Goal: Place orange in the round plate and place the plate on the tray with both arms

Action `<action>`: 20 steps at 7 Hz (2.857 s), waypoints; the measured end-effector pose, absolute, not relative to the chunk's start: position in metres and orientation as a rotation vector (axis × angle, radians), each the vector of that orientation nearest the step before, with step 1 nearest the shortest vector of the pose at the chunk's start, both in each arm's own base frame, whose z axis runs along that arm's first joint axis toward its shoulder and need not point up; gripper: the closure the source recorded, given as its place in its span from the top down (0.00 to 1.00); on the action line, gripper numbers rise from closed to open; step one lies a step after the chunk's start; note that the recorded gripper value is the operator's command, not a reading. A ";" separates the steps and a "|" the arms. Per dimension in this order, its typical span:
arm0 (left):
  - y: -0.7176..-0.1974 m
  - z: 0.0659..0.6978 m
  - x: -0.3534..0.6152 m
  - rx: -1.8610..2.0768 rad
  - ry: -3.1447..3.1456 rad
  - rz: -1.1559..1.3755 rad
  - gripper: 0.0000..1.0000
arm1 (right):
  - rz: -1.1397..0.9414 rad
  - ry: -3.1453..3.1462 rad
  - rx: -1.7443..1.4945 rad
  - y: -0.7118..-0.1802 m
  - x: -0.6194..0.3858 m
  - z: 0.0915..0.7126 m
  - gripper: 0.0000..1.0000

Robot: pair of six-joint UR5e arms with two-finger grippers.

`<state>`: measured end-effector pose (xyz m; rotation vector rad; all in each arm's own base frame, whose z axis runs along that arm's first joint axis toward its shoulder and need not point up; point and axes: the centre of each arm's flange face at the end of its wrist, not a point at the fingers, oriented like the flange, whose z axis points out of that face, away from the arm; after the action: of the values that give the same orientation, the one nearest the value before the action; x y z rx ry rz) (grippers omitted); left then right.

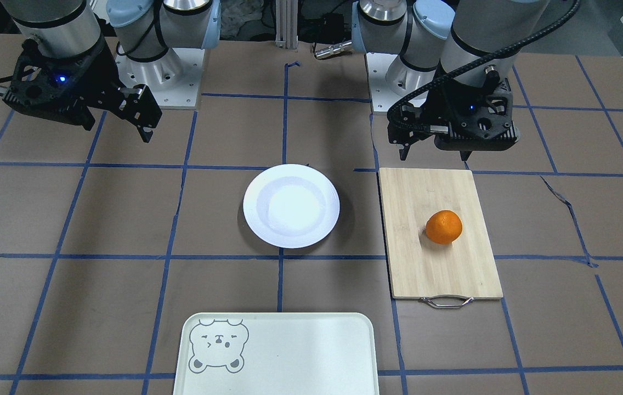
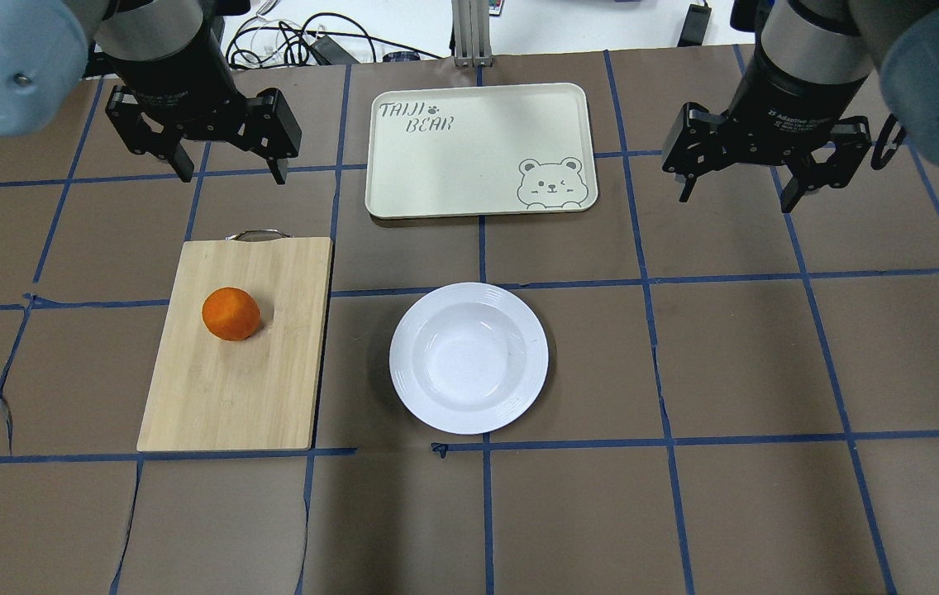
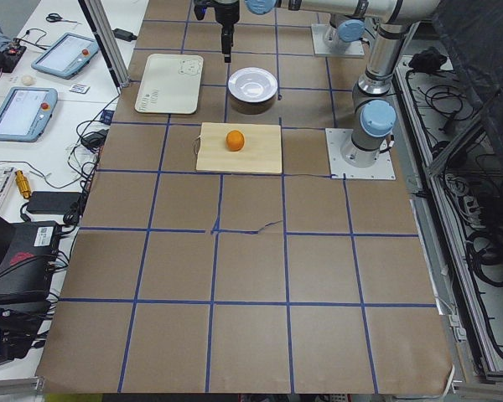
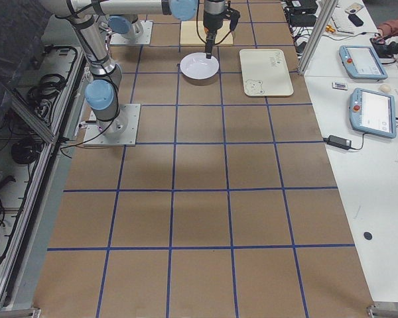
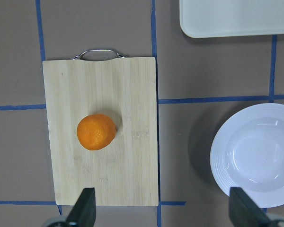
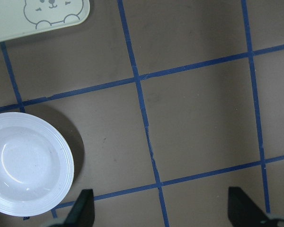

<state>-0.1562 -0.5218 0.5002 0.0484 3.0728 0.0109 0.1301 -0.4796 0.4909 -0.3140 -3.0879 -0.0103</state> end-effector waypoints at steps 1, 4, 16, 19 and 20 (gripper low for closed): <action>-0.522 0.500 -0.156 0.048 3.073 0.011 1.00 | -0.009 -3.083 -0.314 -0.479 0.130 0.491 1.00; -0.522 0.501 -0.156 0.047 3.073 0.009 1.00 | -0.024 -3.076 -0.315 -0.478 0.129 0.488 1.00; -0.527 0.502 -0.158 0.111 3.122 -0.056 1.00 | -0.036 -3.073 -0.310 -0.477 0.130 0.485 1.00; -0.530 0.496 -0.157 0.108 3.121 -0.039 1.00 | -0.034 -3.073 -0.311 -0.477 0.129 0.485 1.00; -0.534 0.488 -0.156 0.107 3.120 -0.017 1.00 | -0.034 -3.073 -0.312 -0.477 0.129 0.485 1.00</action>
<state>-0.1562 -0.5337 0.4881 0.1069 3.1198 -0.0167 0.1291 -0.4774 0.4850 -0.3121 -3.0727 -0.0337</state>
